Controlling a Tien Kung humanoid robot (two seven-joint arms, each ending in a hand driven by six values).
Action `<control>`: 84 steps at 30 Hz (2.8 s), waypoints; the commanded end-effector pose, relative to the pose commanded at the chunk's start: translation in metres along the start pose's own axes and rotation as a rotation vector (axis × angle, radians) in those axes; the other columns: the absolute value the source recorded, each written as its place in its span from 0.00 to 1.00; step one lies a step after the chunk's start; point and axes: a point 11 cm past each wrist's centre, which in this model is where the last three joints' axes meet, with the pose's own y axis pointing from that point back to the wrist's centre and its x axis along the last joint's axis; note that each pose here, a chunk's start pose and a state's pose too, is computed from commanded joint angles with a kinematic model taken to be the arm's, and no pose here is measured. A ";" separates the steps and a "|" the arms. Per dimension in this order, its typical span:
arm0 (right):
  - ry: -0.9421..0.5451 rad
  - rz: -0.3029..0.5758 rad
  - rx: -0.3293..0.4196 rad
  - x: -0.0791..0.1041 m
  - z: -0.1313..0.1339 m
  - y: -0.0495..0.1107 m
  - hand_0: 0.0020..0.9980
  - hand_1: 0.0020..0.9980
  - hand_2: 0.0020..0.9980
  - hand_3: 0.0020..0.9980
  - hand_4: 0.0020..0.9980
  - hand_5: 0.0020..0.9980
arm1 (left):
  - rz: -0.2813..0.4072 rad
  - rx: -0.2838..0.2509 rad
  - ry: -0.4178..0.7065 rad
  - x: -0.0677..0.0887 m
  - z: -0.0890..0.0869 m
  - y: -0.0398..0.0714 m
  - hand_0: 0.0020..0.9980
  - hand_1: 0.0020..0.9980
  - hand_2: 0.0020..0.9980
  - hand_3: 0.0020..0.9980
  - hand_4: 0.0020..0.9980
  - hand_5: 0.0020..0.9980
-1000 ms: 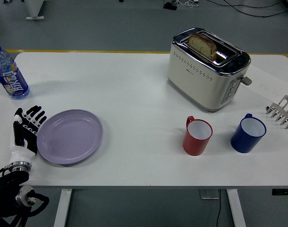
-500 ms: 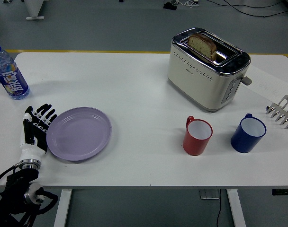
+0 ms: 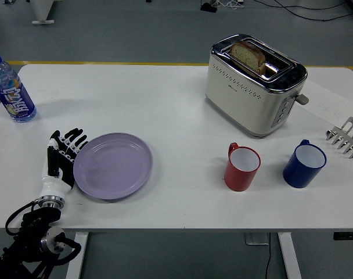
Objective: Push plate across desktop
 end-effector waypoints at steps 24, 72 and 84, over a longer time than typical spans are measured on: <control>0.012 0.010 -0.006 0.003 0.005 -0.002 0.57 0.56 0.71 0.63 0.36 0.33 | -0.102 0.052 0.047 -0.049 -0.026 0.015 0.72 0.75 0.72 0.59 0.51 1.00; 0.015 0.022 0.010 0.006 -0.001 0.000 0.57 0.56 0.70 0.62 0.36 0.33 | -0.237 0.091 0.023 -0.098 -0.036 0.026 0.71 0.75 0.72 0.58 0.50 1.00; 0.015 0.024 0.011 0.006 -0.001 0.000 0.57 0.56 0.70 0.62 0.35 0.32 | -0.101 0.031 -0.129 -0.055 0.002 0.001 0.69 0.71 0.71 0.58 0.50 1.00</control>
